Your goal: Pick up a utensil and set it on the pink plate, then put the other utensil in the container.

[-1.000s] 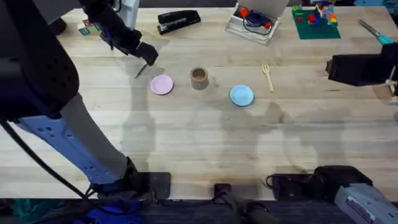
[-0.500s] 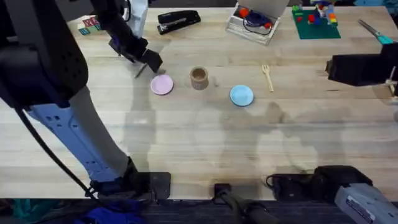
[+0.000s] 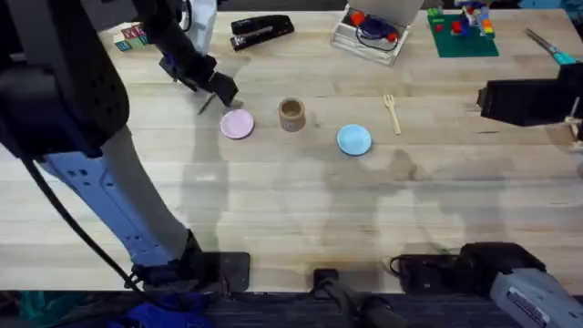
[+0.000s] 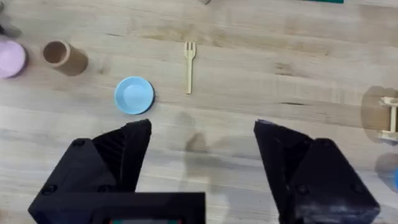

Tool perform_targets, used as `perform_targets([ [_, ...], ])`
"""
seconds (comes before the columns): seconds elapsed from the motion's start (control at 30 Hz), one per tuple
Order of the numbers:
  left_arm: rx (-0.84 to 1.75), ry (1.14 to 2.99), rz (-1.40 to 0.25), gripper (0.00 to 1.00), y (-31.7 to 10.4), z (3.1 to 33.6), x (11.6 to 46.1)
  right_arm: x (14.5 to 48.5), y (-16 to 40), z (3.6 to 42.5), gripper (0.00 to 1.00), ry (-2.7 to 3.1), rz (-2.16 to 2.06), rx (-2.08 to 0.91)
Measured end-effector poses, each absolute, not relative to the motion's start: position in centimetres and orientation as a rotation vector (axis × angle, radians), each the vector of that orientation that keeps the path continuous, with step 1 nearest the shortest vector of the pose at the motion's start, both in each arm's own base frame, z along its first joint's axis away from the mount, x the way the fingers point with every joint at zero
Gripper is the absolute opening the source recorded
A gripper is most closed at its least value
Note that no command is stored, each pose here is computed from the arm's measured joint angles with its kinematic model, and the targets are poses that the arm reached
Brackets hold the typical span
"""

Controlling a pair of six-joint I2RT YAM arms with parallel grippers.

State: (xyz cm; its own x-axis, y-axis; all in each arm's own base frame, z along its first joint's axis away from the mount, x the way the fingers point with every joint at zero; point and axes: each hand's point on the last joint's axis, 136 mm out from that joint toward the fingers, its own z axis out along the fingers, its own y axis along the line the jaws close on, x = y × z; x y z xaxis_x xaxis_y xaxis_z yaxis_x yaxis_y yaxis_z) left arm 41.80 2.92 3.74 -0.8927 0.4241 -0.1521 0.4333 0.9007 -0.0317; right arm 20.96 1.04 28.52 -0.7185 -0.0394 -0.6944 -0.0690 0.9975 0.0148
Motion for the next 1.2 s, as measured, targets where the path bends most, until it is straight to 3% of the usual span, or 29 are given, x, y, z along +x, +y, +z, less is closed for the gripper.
perform_targets([
  [0.17,0.664,2.928,-0.1,0.994,2.9,3.7,41.7,21.0,1.0,28.5,0.995,2.373,0.051,-0.075],
  [0.23,0.665,2.93,-0.096,0.95,3.0,3.7,41.7,21.0,1.0,28.5,0.996,2.373,0.051,-0.075],
  [0.37,0.658,2.942,-0.095,0.572,3.1,3.7,41.5,21.0,1.0,28.5,0.995,2.373,0.051,-0.075],
  [0.47,0.661,2.943,-0.096,0.123,3.1,3.6,41.4,21.0,1.0,28.5,0.997,2.374,0.051,-0.075],
  [0.5,0.665,2.944,-0.098,0.072,3.1,3.6,41.4,21.0,1.0,28.5,0.996,2.373,0.051,-0.075],
  [0.87,0.65,2.991,-0.127,0.041,3.0,4.1,40.6,21.0,1.0,28.5,0.995,2.373,0.051,-0.075],
  [1.2,0.582,3.021,-0.152,0.042,2.7,8.0,39.8,21.0,1.0,28.5,0.996,2.374,0.051,-0.075],
])
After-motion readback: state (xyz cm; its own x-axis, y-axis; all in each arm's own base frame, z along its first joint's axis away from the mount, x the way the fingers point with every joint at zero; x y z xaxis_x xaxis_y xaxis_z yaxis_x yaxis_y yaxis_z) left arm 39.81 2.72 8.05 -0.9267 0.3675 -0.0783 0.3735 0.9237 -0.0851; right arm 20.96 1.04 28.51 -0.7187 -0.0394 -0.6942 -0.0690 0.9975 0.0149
